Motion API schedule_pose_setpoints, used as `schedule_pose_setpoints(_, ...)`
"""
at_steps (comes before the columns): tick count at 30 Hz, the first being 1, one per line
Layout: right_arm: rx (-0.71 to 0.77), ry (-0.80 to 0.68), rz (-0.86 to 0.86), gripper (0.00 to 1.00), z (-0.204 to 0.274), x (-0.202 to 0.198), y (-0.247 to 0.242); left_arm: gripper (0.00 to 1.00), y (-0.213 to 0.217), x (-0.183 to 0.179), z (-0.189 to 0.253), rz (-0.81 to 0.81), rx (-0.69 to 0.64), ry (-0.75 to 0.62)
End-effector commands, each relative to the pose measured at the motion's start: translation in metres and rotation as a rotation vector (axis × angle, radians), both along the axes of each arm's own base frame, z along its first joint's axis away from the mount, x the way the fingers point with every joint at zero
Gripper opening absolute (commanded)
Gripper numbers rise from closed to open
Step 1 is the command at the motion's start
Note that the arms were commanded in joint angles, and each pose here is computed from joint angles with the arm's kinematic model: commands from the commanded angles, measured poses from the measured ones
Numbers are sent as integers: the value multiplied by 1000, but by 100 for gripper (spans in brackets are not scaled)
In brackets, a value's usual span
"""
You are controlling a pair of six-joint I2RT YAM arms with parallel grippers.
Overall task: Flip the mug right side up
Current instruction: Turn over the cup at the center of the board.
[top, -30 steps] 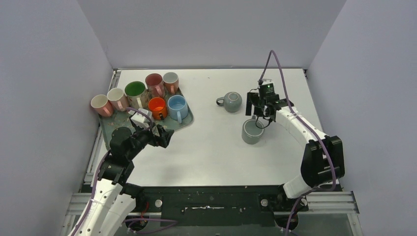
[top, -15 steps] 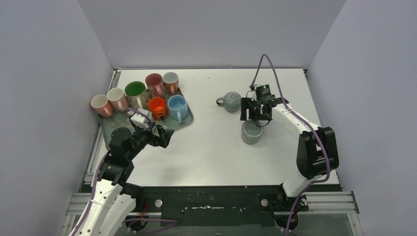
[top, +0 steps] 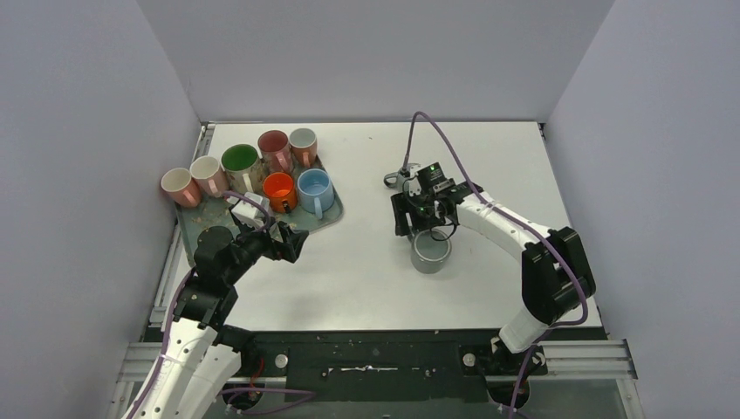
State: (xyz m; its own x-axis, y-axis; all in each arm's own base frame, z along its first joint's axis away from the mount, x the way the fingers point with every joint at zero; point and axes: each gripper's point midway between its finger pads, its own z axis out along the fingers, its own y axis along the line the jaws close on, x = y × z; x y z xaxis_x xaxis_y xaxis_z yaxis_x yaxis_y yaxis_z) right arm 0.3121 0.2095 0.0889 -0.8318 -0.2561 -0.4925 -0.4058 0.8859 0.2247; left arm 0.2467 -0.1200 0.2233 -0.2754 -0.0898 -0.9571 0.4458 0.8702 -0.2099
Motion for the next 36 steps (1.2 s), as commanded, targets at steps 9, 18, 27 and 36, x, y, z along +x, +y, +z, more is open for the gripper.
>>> schedule_pose_setpoints(9,-212,-93,18,55,27,14,-28,97,0,1,25,-4,-8,-69)
schedule_pose_setpoints(18,-183,-121,136,48,28,18,-6,97,-1,0,26,-11,-12,-71)
schedule_pose_setpoints(27,-298,-52,196,48,6,9,-3,97,0,-1,28,-8,-13,-77)
schedule_pose_setpoints(36,-561,-11,226,45,-7,2,-12,97,0,-2,29,-7,-15,-82)
